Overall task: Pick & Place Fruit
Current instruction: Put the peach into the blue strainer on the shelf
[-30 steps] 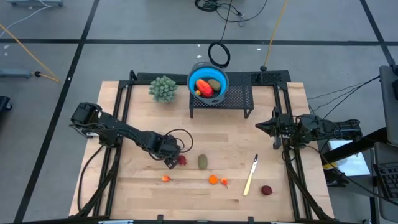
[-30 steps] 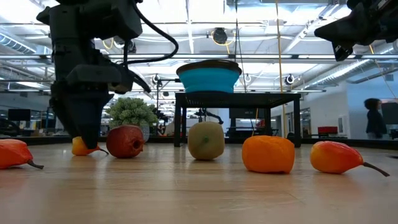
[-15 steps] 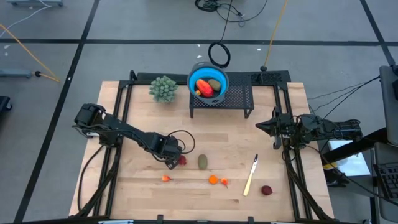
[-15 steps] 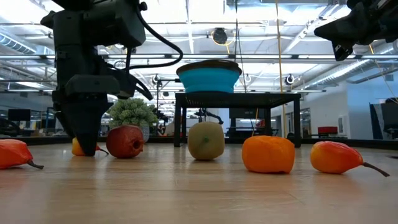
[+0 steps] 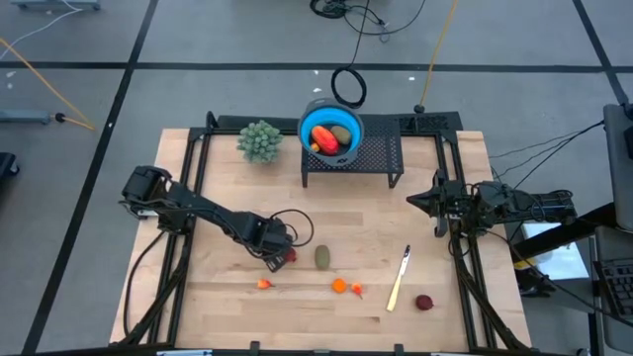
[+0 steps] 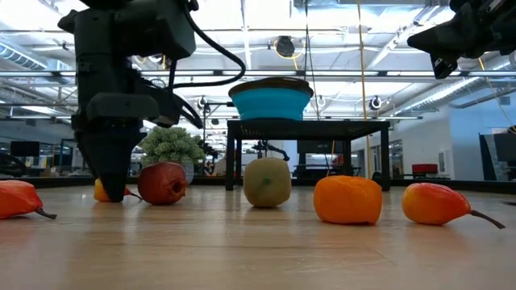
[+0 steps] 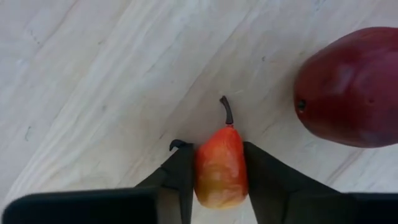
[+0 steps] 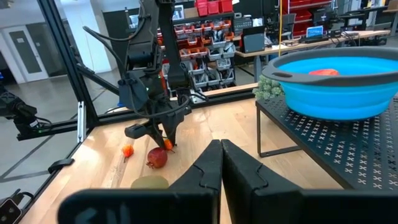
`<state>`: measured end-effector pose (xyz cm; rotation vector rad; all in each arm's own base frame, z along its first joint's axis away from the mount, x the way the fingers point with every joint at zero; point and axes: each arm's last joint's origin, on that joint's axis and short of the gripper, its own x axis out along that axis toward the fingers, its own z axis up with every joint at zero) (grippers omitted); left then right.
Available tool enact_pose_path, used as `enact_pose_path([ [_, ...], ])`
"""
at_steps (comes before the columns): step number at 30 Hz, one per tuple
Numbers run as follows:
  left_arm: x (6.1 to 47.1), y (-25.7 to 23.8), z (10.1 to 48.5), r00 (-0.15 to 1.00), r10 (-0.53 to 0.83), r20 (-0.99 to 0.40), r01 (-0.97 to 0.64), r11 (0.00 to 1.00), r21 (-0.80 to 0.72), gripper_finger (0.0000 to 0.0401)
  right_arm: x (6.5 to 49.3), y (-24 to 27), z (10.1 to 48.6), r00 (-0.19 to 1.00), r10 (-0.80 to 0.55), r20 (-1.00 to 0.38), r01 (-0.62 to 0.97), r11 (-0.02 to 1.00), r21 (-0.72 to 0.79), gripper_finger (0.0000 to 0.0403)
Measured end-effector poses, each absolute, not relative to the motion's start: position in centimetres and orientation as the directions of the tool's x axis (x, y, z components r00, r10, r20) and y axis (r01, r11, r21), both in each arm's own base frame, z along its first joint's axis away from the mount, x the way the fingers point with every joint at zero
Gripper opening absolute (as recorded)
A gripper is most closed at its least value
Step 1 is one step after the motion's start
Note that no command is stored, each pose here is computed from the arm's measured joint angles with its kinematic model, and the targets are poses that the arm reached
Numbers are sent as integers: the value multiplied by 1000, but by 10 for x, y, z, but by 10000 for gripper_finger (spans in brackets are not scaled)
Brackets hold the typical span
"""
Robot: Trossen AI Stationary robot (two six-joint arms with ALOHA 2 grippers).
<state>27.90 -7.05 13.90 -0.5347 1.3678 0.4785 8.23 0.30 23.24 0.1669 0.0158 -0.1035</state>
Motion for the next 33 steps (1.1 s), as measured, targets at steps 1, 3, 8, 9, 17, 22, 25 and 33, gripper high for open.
enact_pose_path([
  [1,279,-70,140,133,14,-991,-607,791,-70,104,82,3,232,995,-101,-24,104,981,165,0],
  [3,278,-70,141,111,18,-994,-607,793,-54,98,82,3,232,995,-101,-24,104,981,165,0],
  [8,272,-68,147,8,55,-998,-607,794,38,99,82,3,232,995,-102,-24,104,981,165,0],
  [9,271,-68,150,-12,61,-998,-606,794,55,100,82,3,232,995,-102,-24,104,981,165,0],
  [17,282,-67,176,-21,75,-997,-579,812,73,101,82,3,232,995,-101,-24,104,981,165,0],
  [22,299,-69,199,89,109,-990,-505,862,50,101,82,3,232,995,-101,-24,104,981,165,0],
  [25,311,-70,215,178,127,-976,-457,889,32,102,82,3,232,995,-98,-24,101,981,165,0],
  [33,352,-65,252,521,25,-853,-232,966,-113,102,82,3,232,995,-98,-24,100,981,165,0],
])
